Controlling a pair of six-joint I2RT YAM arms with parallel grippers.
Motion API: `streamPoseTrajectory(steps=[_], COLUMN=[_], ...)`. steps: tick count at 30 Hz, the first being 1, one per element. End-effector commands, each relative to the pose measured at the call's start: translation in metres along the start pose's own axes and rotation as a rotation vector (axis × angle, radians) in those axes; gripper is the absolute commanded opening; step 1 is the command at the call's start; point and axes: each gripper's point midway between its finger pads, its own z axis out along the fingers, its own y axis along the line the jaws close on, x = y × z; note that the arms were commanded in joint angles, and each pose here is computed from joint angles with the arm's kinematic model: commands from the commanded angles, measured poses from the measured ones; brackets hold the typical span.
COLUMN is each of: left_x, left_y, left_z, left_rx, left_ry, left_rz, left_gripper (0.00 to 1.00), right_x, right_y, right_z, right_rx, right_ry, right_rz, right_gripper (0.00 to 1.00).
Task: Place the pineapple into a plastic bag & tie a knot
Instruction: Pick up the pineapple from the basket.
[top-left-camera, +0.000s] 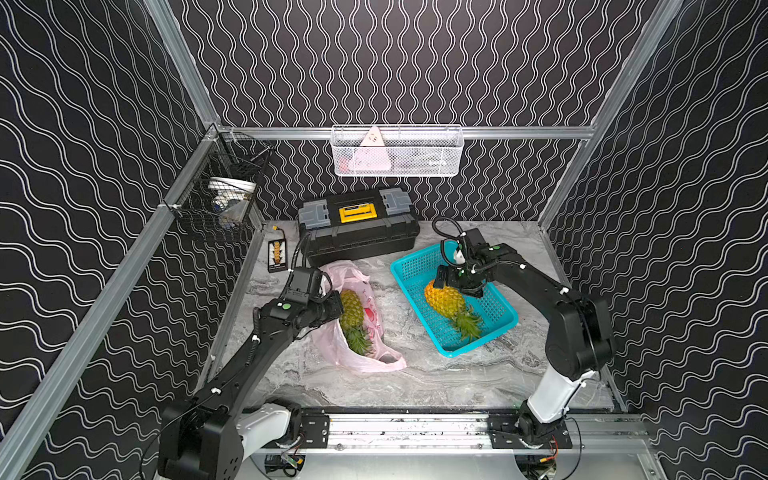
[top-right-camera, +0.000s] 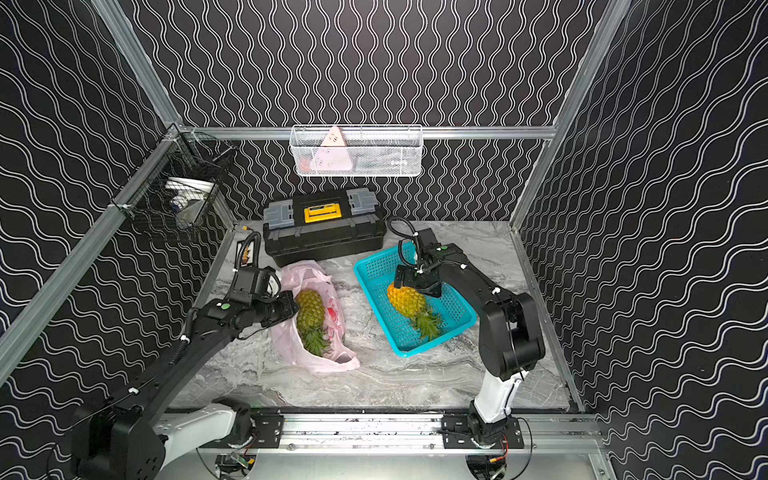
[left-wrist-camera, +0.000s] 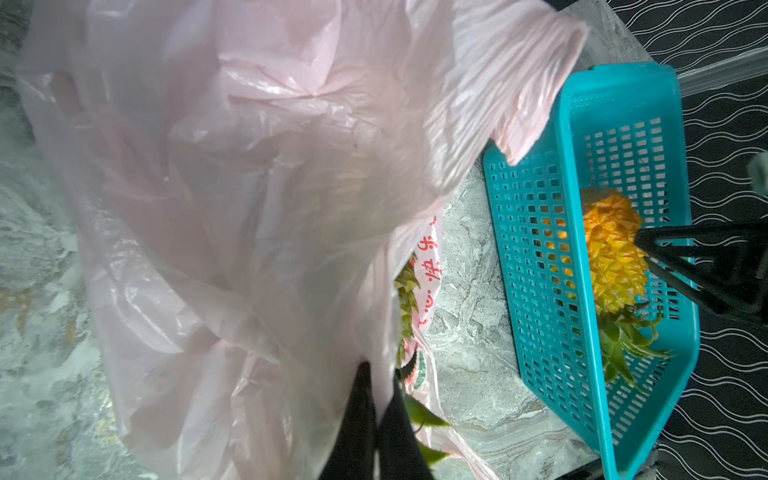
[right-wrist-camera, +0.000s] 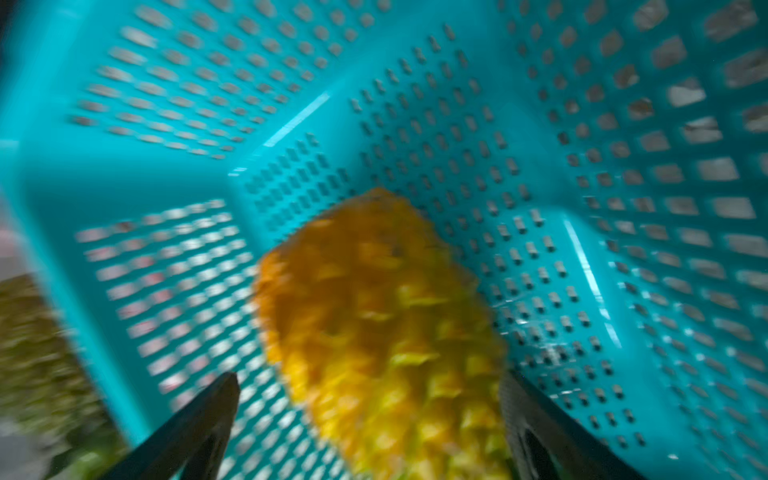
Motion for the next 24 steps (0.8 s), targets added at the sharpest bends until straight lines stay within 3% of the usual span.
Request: streamPoseTrajectory(steps=[1, 4, 11, 12, 17, 20, 24], left_x=[-0.002, -0.003, -0.005, -0.005, -0.007, -0.007, -0.008], left_y=[-0.004, -0.006, -0.007, -0.006, -0.005, -0.006, -0.009], left_z=[-0.004, -0.007, -0.011, -0.011, -0.014, -0.015, -0.014], left_rx=[0.015, 0.024, 0.029, 0.028, 0.024, 0.027, 0.041], left_ry=[0.001, -0.001, 0.006, 0.007, 0.006, 0.008, 0.016], left_rz=[0.025, 0.028, 0.030, 0.028, 0.026, 0.027, 0.031], left_gripper=[0.00, 0.00, 0.00, 0.00, 0.00, 0.00, 0.00], right_x=[0.004, 0.008, 0.025, 0.026, 0.025, 0.010, -0.003], right_y=[-0.015, -0.018, 0.012, 0.017, 0.033, 0.044, 0.084], right_z=[0.015, 0.034, 0.053, 0.051, 0.031, -0.003, -0.063], right_rx=[0.081, 0.101, -0.100, -0.131, -0.224, -0.268, -0.377], right_ry=[0.041, 0.101, 0.180, 0.184, 0.148, 0.039, -0.099], right_rz=[-0.062, -0.082, -0.070, -0.068, -0.053, -0.053, -0.113], right_gripper=[1.00, 1.00, 0.96, 0.92, 0.48, 0.36, 0.31])
